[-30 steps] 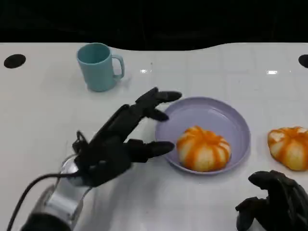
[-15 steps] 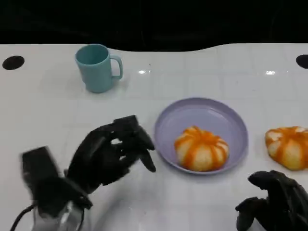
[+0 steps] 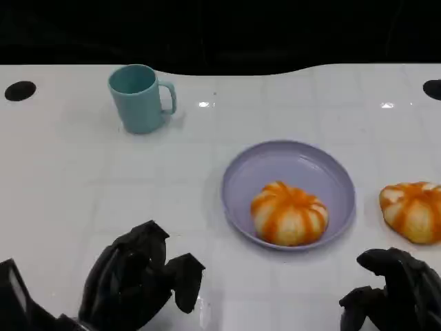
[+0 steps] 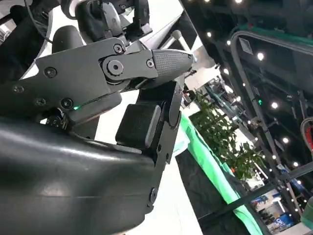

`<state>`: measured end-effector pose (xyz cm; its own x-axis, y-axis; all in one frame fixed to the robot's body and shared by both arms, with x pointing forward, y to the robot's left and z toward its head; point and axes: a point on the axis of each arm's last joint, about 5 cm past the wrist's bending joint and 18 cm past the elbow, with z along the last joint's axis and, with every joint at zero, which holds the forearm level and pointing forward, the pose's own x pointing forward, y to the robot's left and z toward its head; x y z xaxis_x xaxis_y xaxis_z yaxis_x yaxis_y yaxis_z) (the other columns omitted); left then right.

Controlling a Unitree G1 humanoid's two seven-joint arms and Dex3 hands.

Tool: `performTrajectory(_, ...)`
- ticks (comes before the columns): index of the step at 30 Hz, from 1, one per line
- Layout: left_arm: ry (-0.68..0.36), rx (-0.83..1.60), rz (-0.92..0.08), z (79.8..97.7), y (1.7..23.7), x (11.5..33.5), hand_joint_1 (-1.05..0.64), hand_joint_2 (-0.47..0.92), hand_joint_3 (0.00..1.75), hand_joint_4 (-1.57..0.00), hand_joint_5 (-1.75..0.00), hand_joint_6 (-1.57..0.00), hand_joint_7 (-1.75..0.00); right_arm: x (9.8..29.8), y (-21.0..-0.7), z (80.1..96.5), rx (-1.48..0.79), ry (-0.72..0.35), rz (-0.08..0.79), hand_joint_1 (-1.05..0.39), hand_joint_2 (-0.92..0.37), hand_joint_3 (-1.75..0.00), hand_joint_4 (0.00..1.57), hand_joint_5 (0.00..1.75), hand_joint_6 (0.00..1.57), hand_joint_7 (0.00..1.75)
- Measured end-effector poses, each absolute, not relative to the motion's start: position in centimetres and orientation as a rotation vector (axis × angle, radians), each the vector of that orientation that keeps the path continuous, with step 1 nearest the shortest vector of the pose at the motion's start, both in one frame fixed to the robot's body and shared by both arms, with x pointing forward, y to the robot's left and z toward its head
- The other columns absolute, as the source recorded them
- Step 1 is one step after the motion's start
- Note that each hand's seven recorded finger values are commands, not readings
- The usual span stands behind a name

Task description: Grasp the bread from the table and place it into the plate.

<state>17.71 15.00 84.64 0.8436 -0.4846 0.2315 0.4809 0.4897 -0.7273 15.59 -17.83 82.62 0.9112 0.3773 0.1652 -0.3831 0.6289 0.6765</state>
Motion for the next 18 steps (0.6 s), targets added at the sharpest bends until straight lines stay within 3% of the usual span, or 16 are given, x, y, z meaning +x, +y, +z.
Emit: performTrajectory(18, 0.009, -0.887, -0.576, 83.77, 15.49, 17.60, -0.99, 0.86, 0.01, -1.16, -1.59, -1.17, -1.29, 15.61, -17.78, 82.61, 0.777, -0.009, 0.437, -0.58, -0.91, -0.33, 1.57, 0.60, 1.57, 0.25)
